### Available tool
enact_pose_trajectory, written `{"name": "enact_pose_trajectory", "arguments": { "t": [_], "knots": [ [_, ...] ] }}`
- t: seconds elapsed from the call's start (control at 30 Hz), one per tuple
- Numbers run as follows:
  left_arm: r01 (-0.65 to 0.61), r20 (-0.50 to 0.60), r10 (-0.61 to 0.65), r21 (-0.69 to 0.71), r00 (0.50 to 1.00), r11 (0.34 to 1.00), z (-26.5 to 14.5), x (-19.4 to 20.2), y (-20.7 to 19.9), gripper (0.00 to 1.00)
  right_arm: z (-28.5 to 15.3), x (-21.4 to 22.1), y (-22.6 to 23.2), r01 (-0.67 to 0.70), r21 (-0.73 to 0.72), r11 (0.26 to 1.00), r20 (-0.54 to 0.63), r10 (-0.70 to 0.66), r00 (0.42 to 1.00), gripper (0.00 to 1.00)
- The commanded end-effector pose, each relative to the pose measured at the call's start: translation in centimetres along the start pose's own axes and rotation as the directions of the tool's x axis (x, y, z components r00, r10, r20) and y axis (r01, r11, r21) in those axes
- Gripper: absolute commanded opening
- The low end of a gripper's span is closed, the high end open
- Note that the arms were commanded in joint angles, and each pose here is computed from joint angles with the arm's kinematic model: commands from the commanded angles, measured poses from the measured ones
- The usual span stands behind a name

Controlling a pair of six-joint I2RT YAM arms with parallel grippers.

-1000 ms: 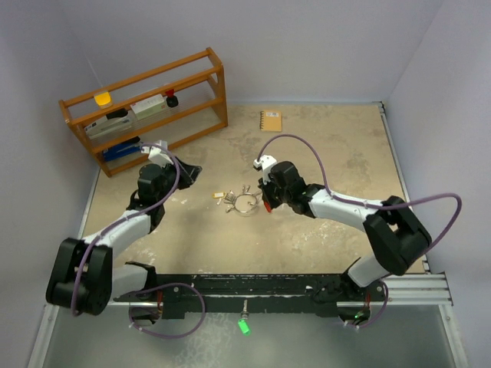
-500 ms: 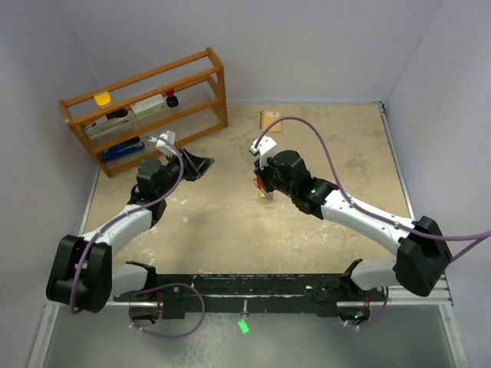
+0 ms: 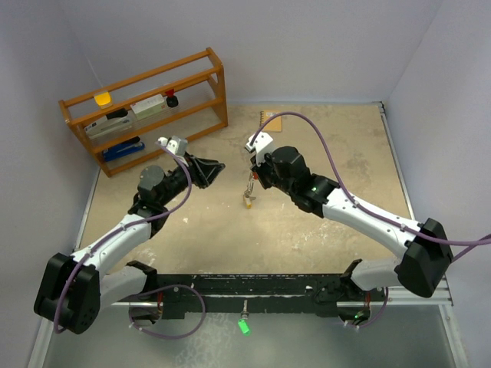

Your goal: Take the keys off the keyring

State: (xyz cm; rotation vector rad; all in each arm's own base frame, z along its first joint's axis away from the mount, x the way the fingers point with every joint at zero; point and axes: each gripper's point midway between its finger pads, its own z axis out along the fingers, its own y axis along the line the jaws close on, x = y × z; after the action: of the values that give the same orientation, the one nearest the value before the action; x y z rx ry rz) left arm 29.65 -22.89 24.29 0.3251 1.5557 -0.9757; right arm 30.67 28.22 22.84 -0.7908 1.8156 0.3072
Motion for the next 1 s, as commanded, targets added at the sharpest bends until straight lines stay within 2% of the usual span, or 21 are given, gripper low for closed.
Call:
{"name": "enact_pose_trajectory", "arguments": {
  "t": [0.0,0.17,0.37,0.57,0.97],
  "knots": [
    [-0.181,0.041,0.179,0.047,0.983,0.982,0.8,-0.8,-2.3,0.33,-2.9,-6.1,-0.4,0.012,-0.019,1.000,0.142,-0.009,0.990,0.00],
    [-0.204,0.039,0.202,0.074,0.979,0.976,1.9,-0.3,-3.0,0.32,-4.9,-8.1,0.0,0.030,-0.065,0.997,0.181,-0.018,0.983,0.00],
    [-0.231,0.102,0.222,0.088,0.970,0.969,1.9,-1.1,-3.6,0.33,-6.8,-9.2,0.6,0.024,-0.120,0.992,0.220,0.003,0.975,0.00],
    [-0.285,0.133,0.269,0.121,0.954,0.951,2.0,-1.9,-4.6,0.43,-7.4,-9.3,1.1,0.012,-0.151,0.988,0.225,0.022,0.974,0.00],
    [-0.306,0.146,0.277,0.240,0.950,0.921,3.2,-0.7,-7.0,0.51,-8.4,-10.0,1.7,0.002,-0.189,0.982,0.252,0.047,0.967,0.00]
  ]
}}
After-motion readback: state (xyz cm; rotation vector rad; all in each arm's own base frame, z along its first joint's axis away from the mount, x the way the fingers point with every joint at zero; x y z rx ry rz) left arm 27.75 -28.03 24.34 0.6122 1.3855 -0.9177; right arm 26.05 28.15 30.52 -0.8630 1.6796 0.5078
